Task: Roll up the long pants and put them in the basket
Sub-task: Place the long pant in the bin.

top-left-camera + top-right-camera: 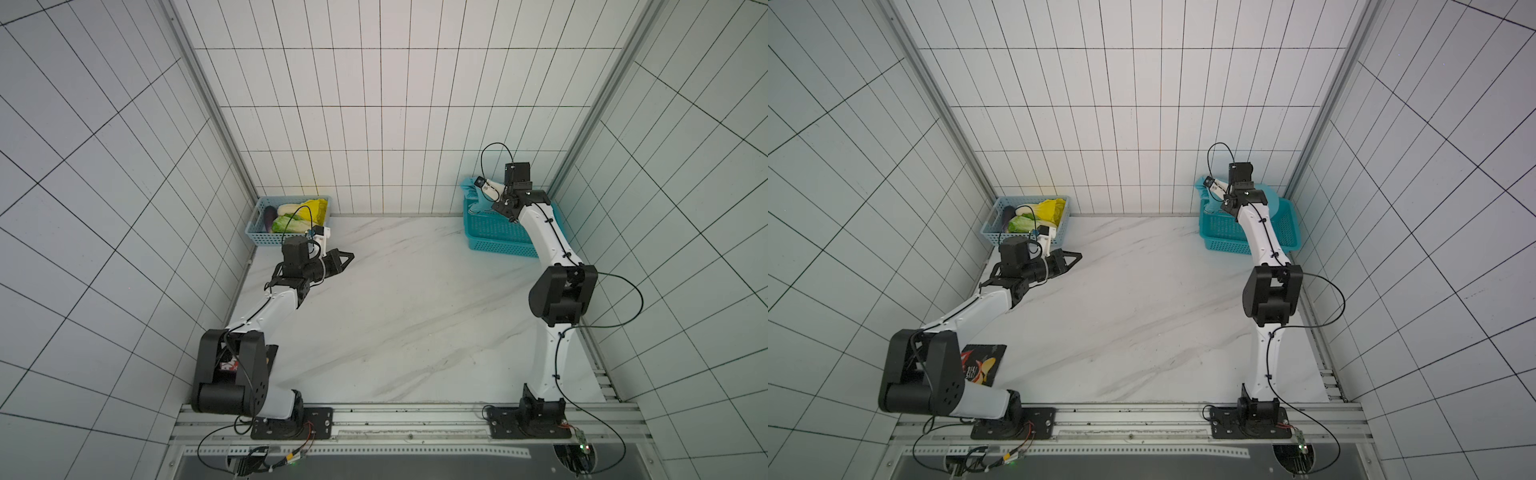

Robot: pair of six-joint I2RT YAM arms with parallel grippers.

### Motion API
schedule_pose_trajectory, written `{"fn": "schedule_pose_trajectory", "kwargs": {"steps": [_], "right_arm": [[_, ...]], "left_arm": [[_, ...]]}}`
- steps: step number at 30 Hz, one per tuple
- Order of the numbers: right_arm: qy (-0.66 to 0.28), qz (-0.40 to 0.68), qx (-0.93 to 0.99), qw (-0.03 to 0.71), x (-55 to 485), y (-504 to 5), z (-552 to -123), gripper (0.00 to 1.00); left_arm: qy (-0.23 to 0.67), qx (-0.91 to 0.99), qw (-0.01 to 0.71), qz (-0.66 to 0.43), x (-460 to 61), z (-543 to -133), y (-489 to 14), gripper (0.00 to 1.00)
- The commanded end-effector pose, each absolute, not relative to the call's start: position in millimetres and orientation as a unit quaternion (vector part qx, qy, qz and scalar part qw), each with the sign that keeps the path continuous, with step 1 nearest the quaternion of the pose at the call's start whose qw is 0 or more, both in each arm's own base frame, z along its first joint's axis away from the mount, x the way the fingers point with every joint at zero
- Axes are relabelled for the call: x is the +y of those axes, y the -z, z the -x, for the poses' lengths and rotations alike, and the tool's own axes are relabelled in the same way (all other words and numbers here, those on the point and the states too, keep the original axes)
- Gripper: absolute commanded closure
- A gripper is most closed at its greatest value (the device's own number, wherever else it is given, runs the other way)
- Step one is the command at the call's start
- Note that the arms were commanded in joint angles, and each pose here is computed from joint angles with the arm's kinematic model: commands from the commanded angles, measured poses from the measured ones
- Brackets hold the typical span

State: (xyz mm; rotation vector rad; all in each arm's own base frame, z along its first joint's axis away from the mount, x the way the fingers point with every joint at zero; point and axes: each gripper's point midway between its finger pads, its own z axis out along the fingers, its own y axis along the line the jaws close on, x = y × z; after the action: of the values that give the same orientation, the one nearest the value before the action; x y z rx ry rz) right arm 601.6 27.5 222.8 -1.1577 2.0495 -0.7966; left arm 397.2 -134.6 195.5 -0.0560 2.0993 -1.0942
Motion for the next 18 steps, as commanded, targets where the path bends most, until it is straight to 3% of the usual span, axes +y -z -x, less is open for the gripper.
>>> {"fn": "schedule_pose_trajectory", "kwargs": {"steps": [1, 5, 6, 7, 8, 9, 13, 18], "right_arm": [[0.310, 0.427, 0.766, 0.366, 28, -223, -597, 1.00], [0.264, 0.421, 0.806, 0.322, 30, -163, -572, 0.98], [0.230, 0.414, 0.826, 0.306, 33, -152, -561, 0.86], [0.192, 0.402, 0.845, 0.295, 37, -145, -550, 0.62], [0.157, 0.392, 0.860, 0.287, 41, -142, -541, 0.49], [0.123, 0.378, 0.874, 0.278, 45, -143, -530, 0.03], [0.045, 0.278, 0.897, 0.340, 48, -205, -509, 0.01], [0.078, 0.107, 0.901, 0.413, 10, -281, -481, 0.01]], "left_arm": [[0.401, 0.820, 0.408, 0.019, -126, -399, -197, 1.00], [0.371, 0.830, 0.415, 0.031, -116, -405, -183, 1.00], [0.364, 0.831, 0.419, 0.035, -112, -407, -181, 1.00], [0.356, 0.830, 0.427, 0.040, -107, -410, -181, 0.99], [0.347, 0.828, 0.438, 0.045, -101, -414, -183, 0.93], [0.336, 0.826, 0.450, 0.054, -93, -418, -185, 0.87], [0.281, 0.812, 0.504, 0.087, -57, -434, -207, 0.68], [0.167, 0.797, 0.560, 0.154, 5, -441, -227, 0.52]]}}
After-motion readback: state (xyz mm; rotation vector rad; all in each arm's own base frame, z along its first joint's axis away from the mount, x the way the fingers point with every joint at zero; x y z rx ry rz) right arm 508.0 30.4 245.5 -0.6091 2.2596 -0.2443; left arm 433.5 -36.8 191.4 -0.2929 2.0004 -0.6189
